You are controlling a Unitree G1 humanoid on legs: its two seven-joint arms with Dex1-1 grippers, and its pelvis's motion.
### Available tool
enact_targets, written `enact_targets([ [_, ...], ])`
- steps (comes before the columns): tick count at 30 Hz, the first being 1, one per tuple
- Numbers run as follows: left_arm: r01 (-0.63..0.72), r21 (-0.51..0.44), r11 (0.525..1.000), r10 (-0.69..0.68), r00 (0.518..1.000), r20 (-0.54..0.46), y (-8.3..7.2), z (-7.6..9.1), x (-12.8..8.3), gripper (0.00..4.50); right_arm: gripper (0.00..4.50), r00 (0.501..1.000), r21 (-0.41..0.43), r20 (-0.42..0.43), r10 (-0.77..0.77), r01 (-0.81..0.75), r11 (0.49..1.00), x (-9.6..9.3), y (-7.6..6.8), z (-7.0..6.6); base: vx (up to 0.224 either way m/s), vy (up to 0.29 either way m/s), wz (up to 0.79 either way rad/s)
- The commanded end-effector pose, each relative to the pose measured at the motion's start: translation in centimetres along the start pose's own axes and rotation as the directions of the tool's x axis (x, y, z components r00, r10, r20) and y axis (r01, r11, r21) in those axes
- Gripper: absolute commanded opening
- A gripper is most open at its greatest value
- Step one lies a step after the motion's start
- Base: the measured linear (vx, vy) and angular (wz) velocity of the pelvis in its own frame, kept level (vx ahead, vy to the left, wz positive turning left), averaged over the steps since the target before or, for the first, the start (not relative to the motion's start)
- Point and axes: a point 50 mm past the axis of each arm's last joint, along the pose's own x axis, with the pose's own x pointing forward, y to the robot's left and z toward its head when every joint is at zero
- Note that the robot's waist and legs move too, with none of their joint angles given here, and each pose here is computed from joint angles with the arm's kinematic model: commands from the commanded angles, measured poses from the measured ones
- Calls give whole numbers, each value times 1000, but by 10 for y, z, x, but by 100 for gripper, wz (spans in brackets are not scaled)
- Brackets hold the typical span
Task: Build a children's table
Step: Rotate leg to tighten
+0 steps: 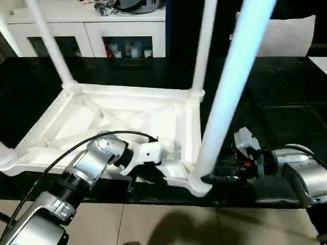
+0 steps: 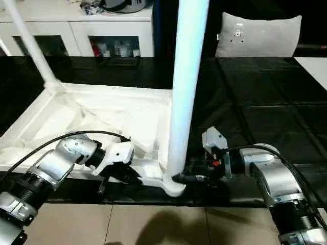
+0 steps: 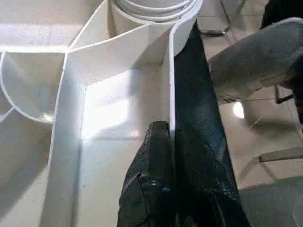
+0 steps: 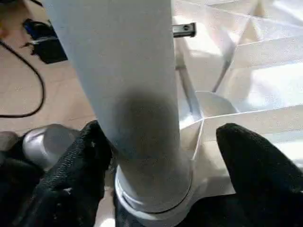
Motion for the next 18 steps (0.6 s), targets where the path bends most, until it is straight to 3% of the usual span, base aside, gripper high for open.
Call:
enact_targets([
  [1, 101, 53, 994, -100, 995, -13, -5, 10, 7, 0, 340, 999, 1, 2, 38, -38, 999, 1, 0, 3, 0, 0, 0],
  [13, 119, 40, 992, -119, 993, -9, -6, 8, 10, 0, 245, 995, 48, 27, 100, -101, 994, 6, 6, 0, 0, 0, 0],
  [18, 3, -7, 1000, -3, 997, 75, 1, 12, 15, 0, 209, 997, 85, 75, 25, -32, 996, 14, 5, -1, 0, 0, 0],
])
